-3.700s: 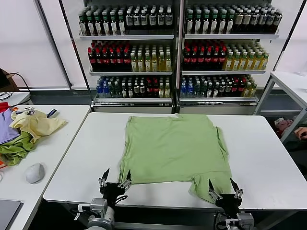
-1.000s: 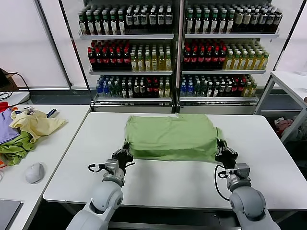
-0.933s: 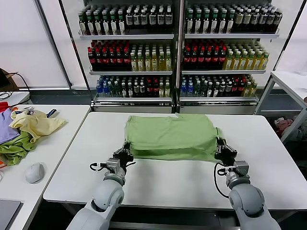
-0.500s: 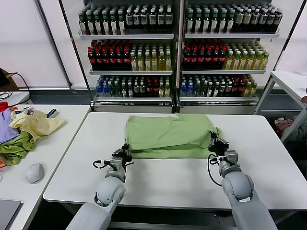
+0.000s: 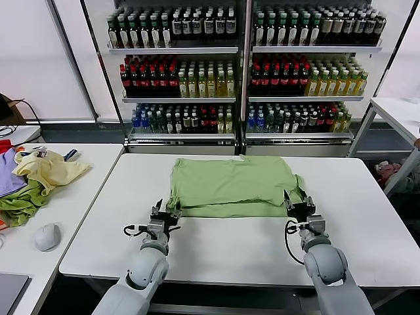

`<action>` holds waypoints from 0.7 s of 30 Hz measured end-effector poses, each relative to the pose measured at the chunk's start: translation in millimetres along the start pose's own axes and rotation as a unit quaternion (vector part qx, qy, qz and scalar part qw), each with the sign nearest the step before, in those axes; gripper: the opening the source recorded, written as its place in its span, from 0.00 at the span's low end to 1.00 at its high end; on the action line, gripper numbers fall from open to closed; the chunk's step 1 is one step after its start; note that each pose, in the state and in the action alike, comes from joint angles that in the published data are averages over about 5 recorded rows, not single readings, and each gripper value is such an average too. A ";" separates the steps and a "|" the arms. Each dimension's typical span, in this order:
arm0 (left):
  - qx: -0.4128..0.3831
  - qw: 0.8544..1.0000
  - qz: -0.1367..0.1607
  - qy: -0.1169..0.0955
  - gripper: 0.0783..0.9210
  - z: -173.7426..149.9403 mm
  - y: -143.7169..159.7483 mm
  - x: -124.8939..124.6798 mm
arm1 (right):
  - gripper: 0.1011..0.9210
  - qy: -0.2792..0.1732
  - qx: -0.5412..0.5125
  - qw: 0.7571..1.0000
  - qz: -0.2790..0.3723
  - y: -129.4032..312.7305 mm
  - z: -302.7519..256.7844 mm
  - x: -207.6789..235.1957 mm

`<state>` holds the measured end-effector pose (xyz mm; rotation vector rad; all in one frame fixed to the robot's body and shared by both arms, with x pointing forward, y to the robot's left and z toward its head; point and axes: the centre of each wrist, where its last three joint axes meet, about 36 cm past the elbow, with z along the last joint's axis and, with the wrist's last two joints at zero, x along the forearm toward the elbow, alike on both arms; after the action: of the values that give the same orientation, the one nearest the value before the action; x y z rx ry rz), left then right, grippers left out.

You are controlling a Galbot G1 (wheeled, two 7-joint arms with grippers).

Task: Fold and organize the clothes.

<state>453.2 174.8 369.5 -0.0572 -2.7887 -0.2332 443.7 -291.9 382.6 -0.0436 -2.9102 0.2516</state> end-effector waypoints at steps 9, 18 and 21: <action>0.010 1.000 0.008 0.018 0.75 3.7 -7.1 -4.1 | 0.78 0.047 -0.025 0.999 0.011 0.0 11.8 3.2; 0.021 0.999 0.016 0.035 0.44 5.4 -9.4 -7.6 | 0.46 0.073 -0.038 0.997 0.009 -1.1 19.3 6.0; 0.025 0.999 0.018 0.040 0.34 5.2 -9.3 -8.0 | 0.36 0.076 -0.039 0.996 0.008 -2.4 20.6 7.2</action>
<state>458.4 166.4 360.5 -0.0845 -2.7091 -0.1544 432.1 -297.3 364.8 -0.0940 -2.7681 0.1299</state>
